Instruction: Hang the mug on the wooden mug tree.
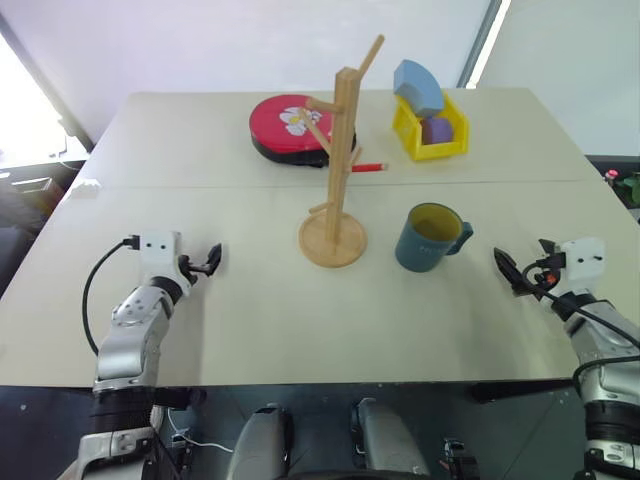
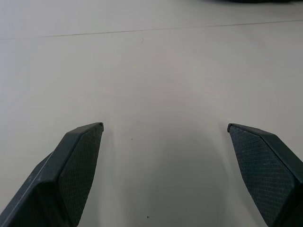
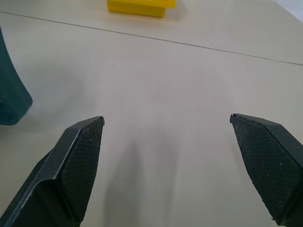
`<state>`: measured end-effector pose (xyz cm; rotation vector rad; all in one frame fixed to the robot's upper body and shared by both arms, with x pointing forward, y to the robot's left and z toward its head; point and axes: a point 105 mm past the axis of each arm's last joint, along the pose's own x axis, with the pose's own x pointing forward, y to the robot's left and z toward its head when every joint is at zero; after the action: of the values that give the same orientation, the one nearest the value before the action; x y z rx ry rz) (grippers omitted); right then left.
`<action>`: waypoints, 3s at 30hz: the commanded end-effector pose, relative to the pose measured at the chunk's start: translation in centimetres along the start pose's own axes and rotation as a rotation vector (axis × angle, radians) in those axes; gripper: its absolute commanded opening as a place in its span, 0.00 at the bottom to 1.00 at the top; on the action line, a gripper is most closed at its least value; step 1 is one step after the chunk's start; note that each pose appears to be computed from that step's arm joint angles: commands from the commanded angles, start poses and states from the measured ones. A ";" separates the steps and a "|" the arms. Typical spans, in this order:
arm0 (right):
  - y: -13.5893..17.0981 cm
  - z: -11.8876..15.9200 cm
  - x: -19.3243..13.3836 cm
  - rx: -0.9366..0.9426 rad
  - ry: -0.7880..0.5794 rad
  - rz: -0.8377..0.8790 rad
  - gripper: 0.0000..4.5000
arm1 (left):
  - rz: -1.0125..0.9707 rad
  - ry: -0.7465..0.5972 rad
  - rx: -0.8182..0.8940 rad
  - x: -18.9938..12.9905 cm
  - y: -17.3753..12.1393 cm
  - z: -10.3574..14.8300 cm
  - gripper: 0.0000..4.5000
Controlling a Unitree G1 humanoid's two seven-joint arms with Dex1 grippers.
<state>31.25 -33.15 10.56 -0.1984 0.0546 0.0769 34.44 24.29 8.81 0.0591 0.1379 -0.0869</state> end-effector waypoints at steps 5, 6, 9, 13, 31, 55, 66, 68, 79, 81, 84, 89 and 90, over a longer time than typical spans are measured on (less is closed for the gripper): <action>0.5 1.3 -0.2 -0.033 -0.035 0.013 0.98 | -0.006 -0.026 -0.001 -0.7 0.2 0.9 1.00; 0.5 1.4 -0.3 -0.032 -0.036 0.013 0.98 | -0.023 -0.026 -0.002 -0.8 -0.1 0.9 1.00; 0.6 1.4 -0.7 -0.020 -0.040 0.019 0.98 | -0.095 -0.041 -0.012 -1.0 -1.4 1.2 1.00; 1.6 1.3 -1.3 -0.004 -0.037 0.064 0.98 | -0.244 -0.071 0.010 -1.5 -3.9 2.1 1.00; 3.9 2.5 -0.6 -0.021 -0.114 0.118 0.98 | -1.016 -0.147 0.092 -6.5 -16.2 3.7 1.00; 5.2 2.3 1.8 0.006 -0.145 0.196 0.98 | -1.017 -0.155 0.087 -7.2 -16.7 3.9 1.00; 5.9 2.4 3.3 0.028 -0.160 0.212 0.98 | -1.017 -0.159 0.086 -7.1 -16.7 4.2 1.00; 6.2 2.5 4.0 0.039 -0.164 0.226 0.98 | -1.011 -0.164 0.088 -7.1 -16.7 4.4 1.00; 7.2 2.7 4.9 0.102 -0.173 0.305 0.56 | -0.993 -0.171 0.091 -6.9 -16.5 4.5 1.00; 7.7 2.8 4.6 0.115 -0.179 0.340 0.35 | -0.990 -0.172 0.092 -6.9 -16.5 4.5 1.00; 8.7 3.3 4.0 0.131 -0.197 0.387 0.01 | -0.984 -0.170 0.093 -6.8 -16.4 4.4 1.00; 9.8 4.2 3.4 0.073 -0.205 0.416 0.01 | -0.982 -0.167 0.099 -6.6 -16.2 4.4 1.00; 10.2 4.6 3.2 0.034 -0.210 0.427 0.01 | -0.982 -0.166 0.103 -6.6 -16.2 4.4 1.00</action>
<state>34.01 -22.74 10.65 -0.0701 -0.0451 0.4950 27.00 8.33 11.94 0.0631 0.0374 -1.0766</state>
